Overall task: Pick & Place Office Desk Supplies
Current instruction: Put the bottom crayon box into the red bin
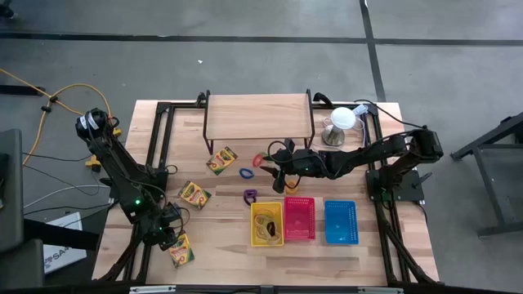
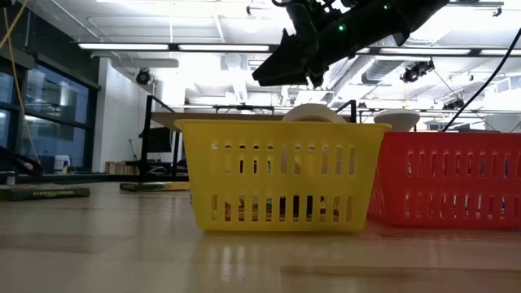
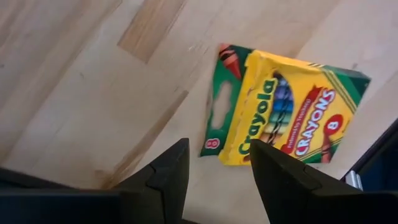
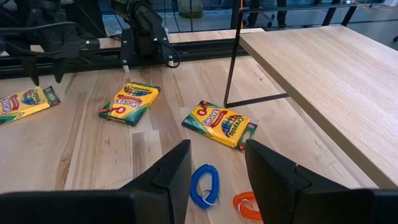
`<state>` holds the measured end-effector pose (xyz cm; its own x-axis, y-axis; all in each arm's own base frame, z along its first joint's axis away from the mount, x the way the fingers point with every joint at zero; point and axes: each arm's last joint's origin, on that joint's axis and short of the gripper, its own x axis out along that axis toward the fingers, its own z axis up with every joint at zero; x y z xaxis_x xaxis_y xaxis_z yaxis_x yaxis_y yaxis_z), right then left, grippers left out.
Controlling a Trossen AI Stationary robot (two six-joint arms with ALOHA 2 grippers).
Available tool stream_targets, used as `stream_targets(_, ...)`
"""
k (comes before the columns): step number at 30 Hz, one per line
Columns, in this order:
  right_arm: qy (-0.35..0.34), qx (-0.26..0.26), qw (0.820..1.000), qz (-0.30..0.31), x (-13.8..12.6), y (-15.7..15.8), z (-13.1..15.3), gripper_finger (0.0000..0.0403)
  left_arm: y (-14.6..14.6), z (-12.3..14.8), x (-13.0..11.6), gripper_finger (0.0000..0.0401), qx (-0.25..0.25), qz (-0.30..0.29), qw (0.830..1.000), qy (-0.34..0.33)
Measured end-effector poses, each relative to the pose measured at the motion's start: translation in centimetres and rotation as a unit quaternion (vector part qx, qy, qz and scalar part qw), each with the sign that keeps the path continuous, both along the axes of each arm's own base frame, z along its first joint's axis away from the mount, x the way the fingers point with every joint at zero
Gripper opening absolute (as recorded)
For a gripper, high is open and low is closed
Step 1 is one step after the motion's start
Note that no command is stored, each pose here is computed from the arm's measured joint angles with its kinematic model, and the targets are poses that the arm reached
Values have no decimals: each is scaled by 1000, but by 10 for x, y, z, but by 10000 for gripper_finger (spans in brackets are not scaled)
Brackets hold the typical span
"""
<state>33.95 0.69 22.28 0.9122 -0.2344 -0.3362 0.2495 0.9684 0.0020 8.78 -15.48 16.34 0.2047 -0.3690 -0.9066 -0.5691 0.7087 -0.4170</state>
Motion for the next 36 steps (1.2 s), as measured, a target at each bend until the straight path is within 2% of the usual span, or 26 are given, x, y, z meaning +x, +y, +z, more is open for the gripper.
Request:
stream_targets(6, 0, 0, 1000, 0, 0, 0, 0, 140, -1, 5, -2, 163, -4, -8, 999, -40)
stream_targets(11, 0, 0, 1000, 0, 0, 0, 0, 140, 7, 0, -10, 163, -9, -8, 999, -43)
stream_targets(17, 0, 0, 1000, 0, 0, 0, 0, 140, 13, -4, -13, 163, -39, -13, 997, -62)
stream_targets(25, 0, 0, 1000, 0, 0, 0, 0, 140, 16, -7, -15, 163, -31, -49, 996, -74)
stream_targets(31, 0, 0, 1000, 0, 0, 0, 0, 140, 20, -12, -17, 163, -18, -51, 997, -63)
stream_targets(36, 0, 0, 1000, 0, 0, 0, 0, 140, 19, -15, -17, 163, -26, -49, 996, -65)
